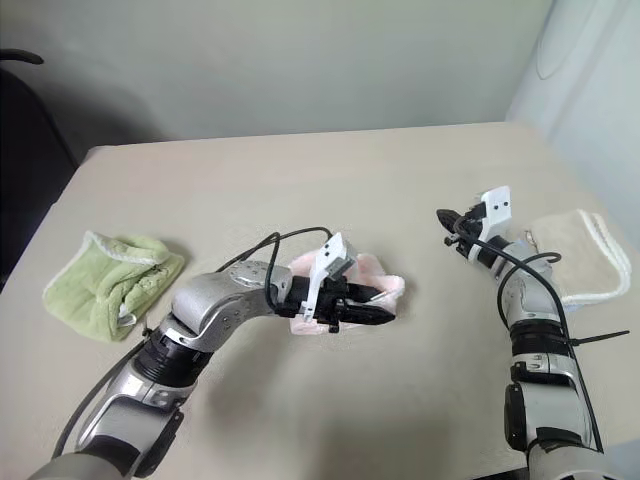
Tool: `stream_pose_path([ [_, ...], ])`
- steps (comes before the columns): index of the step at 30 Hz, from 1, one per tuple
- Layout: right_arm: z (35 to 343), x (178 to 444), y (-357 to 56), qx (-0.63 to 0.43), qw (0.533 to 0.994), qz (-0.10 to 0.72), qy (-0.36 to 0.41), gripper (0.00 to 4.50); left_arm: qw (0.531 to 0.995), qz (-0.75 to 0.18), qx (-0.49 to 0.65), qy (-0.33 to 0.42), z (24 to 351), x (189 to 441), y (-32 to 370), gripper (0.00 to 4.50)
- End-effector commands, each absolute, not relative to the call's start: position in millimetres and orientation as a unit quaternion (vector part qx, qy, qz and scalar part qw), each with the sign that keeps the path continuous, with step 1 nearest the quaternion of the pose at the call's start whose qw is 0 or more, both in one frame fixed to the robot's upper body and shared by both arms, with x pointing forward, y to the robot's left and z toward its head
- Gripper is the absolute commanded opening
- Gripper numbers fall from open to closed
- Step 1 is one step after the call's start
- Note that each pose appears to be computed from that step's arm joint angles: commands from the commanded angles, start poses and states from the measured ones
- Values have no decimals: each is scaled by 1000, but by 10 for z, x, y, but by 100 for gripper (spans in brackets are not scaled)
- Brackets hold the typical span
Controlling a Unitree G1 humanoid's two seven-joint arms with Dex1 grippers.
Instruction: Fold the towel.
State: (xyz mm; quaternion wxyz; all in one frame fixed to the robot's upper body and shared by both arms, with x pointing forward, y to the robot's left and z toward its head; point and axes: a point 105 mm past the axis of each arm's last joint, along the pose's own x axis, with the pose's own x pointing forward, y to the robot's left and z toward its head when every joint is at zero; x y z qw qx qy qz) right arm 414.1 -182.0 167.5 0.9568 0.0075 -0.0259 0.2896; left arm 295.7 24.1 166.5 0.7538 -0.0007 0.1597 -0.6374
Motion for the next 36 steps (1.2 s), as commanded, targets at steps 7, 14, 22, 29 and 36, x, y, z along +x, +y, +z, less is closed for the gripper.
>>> stream_pose_path([
  [7,1835,4094,-1696,-25,943,329,-43,0,826,-560,-60,-10,2573,3077,766,384],
  [14,2060,3874,-1496,-66,909,409,-46,0,904,-422,-63,-4,2409,3131,1568,384],
  [22,2047,3401,-1071,-40,846,532,-1,57,918,-390,-74,10,2126,2834,1746,388],
  [29,1974,3209,-883,-19,826,562,15,1,914,-396,-89,-18,2083,2774,1585,218],
  [36,1710,3159,-651,-32,818,573,42,0,911,-406,31,61,1596,2969,1256,1],
])
